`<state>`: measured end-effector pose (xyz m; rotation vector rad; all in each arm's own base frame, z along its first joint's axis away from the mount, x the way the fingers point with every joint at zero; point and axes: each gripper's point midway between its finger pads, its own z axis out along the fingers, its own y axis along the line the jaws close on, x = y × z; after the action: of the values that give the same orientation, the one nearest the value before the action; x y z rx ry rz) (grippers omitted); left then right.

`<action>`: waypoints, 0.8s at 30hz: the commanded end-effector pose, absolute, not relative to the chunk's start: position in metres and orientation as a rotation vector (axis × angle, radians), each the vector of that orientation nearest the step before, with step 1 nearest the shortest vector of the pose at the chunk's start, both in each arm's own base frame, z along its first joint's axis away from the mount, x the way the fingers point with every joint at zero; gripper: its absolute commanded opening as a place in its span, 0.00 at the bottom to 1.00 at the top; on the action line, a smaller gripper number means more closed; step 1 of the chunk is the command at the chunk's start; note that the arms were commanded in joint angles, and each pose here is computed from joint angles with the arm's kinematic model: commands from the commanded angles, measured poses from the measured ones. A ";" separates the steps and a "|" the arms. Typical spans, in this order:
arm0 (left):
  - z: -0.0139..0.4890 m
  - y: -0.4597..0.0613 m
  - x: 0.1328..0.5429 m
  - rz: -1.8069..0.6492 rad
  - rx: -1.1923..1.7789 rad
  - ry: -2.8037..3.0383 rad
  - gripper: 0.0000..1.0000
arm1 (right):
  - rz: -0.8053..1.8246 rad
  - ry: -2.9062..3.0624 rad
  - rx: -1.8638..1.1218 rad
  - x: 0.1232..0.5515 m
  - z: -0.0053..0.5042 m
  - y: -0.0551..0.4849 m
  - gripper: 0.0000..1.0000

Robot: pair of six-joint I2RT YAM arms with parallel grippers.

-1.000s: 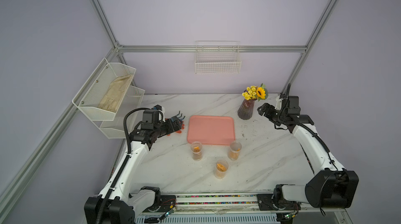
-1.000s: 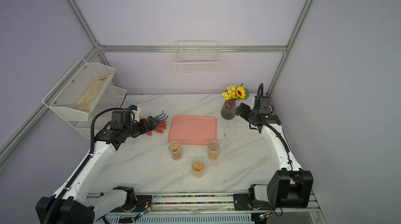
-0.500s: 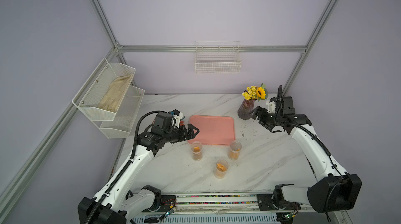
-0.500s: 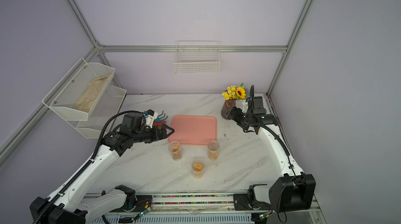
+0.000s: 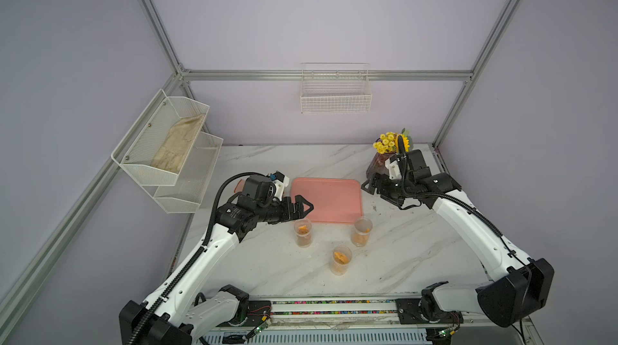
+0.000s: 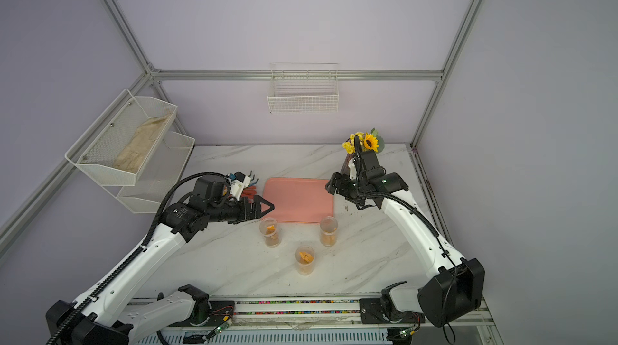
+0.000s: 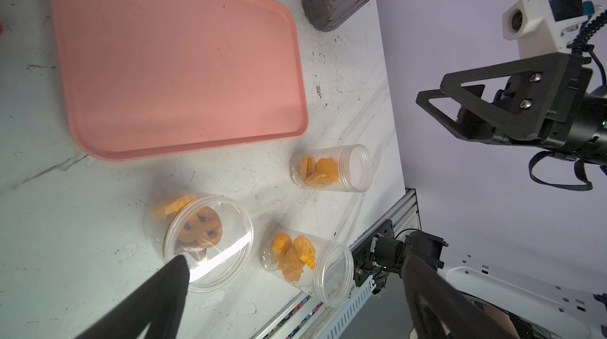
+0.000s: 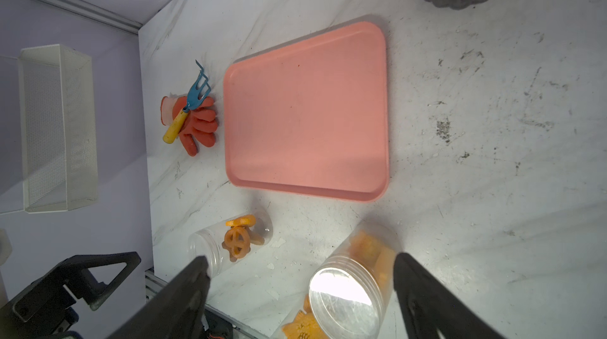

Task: Pour the cookies out of the jar
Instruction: Pick up the jar from the center of the board.

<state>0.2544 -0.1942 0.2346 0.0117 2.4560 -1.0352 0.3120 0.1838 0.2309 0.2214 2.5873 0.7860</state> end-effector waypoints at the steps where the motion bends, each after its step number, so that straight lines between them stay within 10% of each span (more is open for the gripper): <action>1: 0.246 -0.198 0.249 -1.076 0.041 2.425 1.00 | 0.715 2.635 0.225 0.305 0.226 0.187 0.90; 24: 0.229 -0.190 0.249 -1.012 -0.060 2.464 1.00 | 0.468 2.925 -0.033 0.274 0.166 0.218 0.90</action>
<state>0.2557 -0.1924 0.2328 -0.0371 2.4632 -1.0116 0.2817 0.2260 0.1653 0.0223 2.8832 0.5905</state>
